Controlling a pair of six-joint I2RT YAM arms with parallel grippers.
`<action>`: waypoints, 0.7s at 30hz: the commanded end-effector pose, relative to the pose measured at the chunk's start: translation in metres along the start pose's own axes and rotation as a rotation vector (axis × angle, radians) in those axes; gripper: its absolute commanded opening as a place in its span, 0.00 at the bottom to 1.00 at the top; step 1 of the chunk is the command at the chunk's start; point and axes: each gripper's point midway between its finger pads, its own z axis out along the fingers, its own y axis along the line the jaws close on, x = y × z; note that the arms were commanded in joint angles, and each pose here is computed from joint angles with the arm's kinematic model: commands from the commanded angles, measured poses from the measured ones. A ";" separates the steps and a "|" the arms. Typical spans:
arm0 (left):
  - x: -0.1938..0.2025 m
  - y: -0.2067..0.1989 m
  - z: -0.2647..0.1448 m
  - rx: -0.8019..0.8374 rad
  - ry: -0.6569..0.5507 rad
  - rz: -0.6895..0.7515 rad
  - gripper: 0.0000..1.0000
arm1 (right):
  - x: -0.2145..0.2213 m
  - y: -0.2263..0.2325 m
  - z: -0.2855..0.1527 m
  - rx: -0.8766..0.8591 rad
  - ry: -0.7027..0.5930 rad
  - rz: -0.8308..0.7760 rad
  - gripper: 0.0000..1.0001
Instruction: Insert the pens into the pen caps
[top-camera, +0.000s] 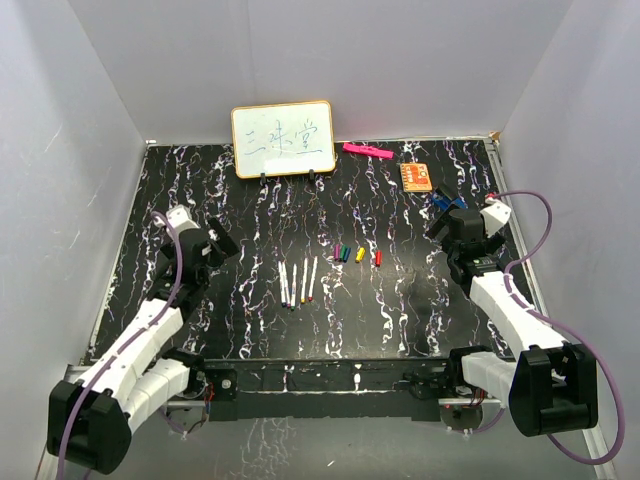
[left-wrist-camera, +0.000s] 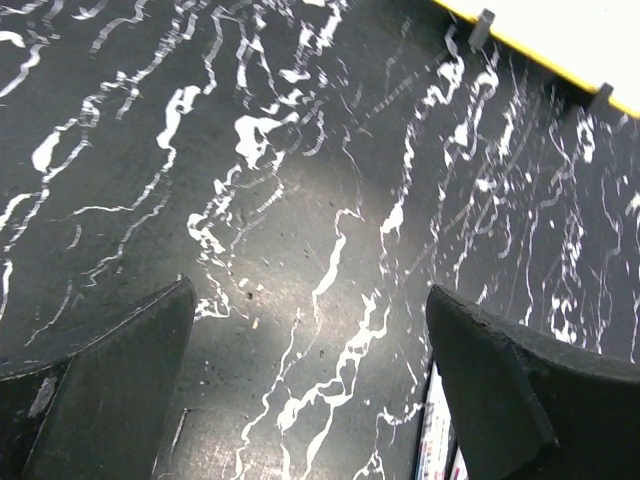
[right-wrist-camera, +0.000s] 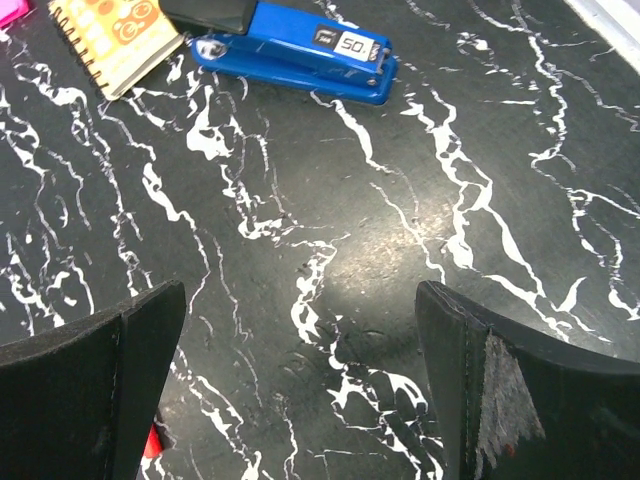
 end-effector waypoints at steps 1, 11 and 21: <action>0.005 -0.027 -0.003 0.141 0.061 0.064 0.99 | -0.020 0.032 -0.006 -0.142 -0.039 0.017 0.98; 0.054 -0.048 -0.010 0.209 0.301 0.171 0.89 | -0.022 0.062 -0.020 -0.307 -0.063 -0.033 0.94; 0.099 -0.062 -0.032 0.201 0.516 0.323 0.58 | -0.027 0.071 -0.025 -0.344 -0.080 -0.047 0.85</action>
